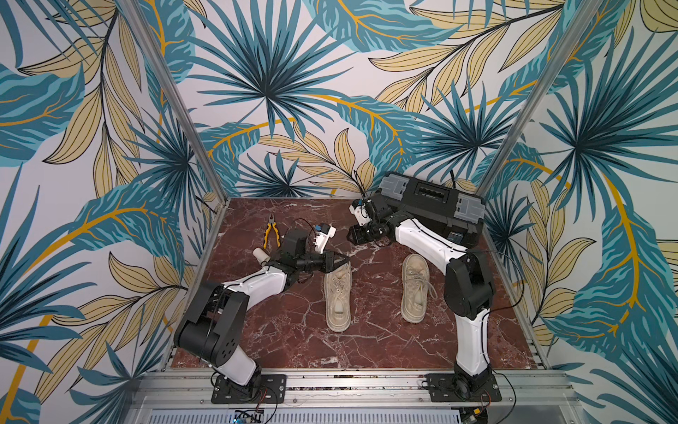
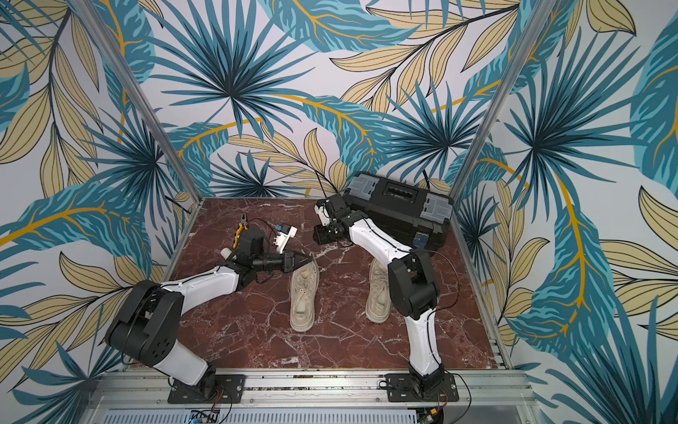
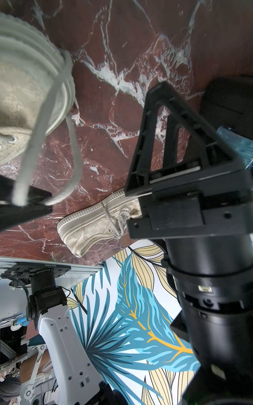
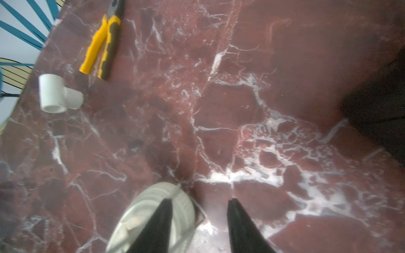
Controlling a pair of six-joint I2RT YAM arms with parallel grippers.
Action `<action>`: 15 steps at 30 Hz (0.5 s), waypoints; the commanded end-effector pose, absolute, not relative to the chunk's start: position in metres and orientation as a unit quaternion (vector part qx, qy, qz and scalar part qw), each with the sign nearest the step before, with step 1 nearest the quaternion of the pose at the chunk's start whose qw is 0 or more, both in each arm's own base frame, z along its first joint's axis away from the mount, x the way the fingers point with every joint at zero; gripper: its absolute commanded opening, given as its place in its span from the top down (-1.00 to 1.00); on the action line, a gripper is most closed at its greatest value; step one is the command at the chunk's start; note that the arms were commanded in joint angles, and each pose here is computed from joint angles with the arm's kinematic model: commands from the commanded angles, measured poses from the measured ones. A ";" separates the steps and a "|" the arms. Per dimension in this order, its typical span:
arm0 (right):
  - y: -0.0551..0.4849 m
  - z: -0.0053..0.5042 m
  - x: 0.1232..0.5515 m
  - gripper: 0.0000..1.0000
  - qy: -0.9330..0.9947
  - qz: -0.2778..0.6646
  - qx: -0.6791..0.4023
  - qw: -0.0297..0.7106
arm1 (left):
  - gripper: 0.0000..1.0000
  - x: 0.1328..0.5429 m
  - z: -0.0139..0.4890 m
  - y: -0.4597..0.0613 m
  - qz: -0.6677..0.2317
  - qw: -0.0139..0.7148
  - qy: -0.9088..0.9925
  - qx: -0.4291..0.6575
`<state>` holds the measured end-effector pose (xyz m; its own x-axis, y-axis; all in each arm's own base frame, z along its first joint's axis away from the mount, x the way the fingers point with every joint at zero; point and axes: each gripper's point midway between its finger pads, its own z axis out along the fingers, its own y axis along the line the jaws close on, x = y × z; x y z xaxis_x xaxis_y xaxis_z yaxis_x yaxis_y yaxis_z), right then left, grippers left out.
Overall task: Tie the shoes
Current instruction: Cross the shoelace with the shoelace.
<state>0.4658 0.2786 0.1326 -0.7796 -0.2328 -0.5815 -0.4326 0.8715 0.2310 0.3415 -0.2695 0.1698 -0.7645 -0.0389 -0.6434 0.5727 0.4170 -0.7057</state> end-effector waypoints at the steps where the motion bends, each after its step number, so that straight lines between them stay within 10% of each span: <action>1: 0.248 0.140 0.458 0.06 0.924 0.143 -0.187 0.302 | 0.92 0.343 0.180 -0.266 -0.512 0.318 0.779 0.172; 15: 0.284 0.108 0.386 0.01 0.871 0.286 -0.245 0.314 | 0.92 0.350 0.177 -0.263 -0.505 0.317 0.787 0.158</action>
